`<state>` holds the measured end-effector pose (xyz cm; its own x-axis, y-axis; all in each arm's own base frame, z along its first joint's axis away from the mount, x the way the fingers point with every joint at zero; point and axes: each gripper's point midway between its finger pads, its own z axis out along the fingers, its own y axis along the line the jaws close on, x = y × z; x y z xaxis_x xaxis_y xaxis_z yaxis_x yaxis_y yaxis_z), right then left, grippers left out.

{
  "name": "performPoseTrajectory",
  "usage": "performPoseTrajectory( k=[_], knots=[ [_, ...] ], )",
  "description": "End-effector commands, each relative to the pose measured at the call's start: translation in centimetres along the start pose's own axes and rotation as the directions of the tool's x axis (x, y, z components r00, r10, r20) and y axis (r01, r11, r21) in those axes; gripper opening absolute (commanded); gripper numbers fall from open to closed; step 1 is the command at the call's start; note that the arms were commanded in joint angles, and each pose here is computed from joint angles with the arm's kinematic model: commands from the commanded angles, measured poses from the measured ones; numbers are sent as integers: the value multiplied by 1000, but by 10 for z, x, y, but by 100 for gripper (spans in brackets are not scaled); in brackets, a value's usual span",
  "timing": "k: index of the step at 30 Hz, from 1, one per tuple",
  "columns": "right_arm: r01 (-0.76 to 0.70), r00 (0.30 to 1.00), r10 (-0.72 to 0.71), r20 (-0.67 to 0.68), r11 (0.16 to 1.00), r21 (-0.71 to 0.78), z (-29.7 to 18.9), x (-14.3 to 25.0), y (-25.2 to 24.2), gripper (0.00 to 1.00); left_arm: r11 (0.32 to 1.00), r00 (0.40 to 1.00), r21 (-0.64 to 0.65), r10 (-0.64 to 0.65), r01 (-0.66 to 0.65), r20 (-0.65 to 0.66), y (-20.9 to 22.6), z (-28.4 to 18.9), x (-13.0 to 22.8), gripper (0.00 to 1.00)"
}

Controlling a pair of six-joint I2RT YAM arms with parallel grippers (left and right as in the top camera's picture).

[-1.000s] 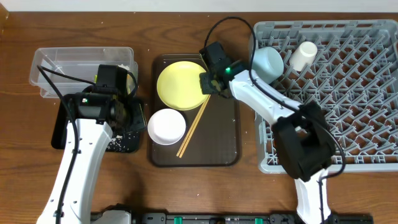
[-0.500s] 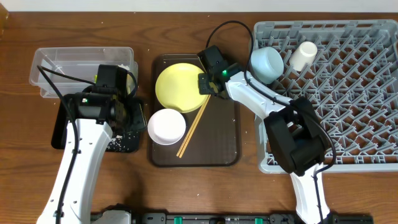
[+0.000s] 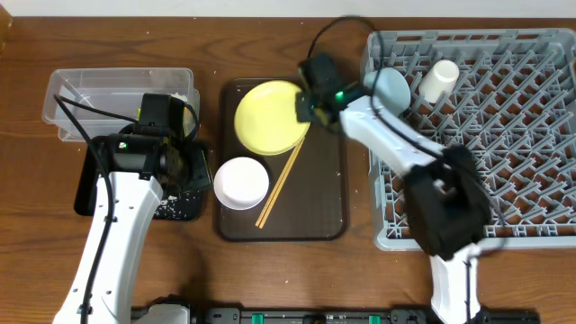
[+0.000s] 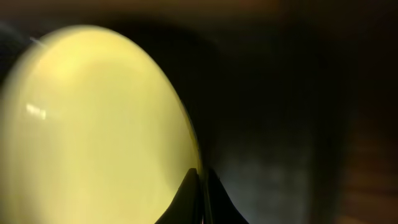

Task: Sort waste into correct bins and load items into the dishwasher rack
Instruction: 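Lift the yellow plate with the right gripper into the dish rack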

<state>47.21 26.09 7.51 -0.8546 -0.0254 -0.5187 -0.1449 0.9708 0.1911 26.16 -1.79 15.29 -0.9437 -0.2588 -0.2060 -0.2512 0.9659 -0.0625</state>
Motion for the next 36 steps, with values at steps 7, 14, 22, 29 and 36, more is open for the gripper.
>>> performPoseTrajectory(
  k=[7, 14, 22, 29, 36],
  knots=[
    [126, 912, -197, 360, 969, 212, -193, -104, -47, 1, 1000, 1000, -1, -20, 20, 5, 1, -2, -2, 61],
    [56, 887, -281, 367, 854, 517, -270, -112, -126, 1, 1000, 1000, -1, -20, 20, 6, 1, -2, -2, 61],
    [64, 926, -335, 172, 588, 806, -310, -92, -195, 1, 1000, 1000, 0, -20, 20, 8, 0, -2, -3, 61],
    [207, 931, -364, -11, 506, 837, -309, -81, -223, 1, 1000, 1000, 0, -20, 20, 8, 0, -2, -3, 61],
    [319, 922, -346, -175, 421, 849, -318, -67, -253, 1, 1000, 1000, 0, -20, 20, 8, 0, -2, -3, 61]
  ],
)
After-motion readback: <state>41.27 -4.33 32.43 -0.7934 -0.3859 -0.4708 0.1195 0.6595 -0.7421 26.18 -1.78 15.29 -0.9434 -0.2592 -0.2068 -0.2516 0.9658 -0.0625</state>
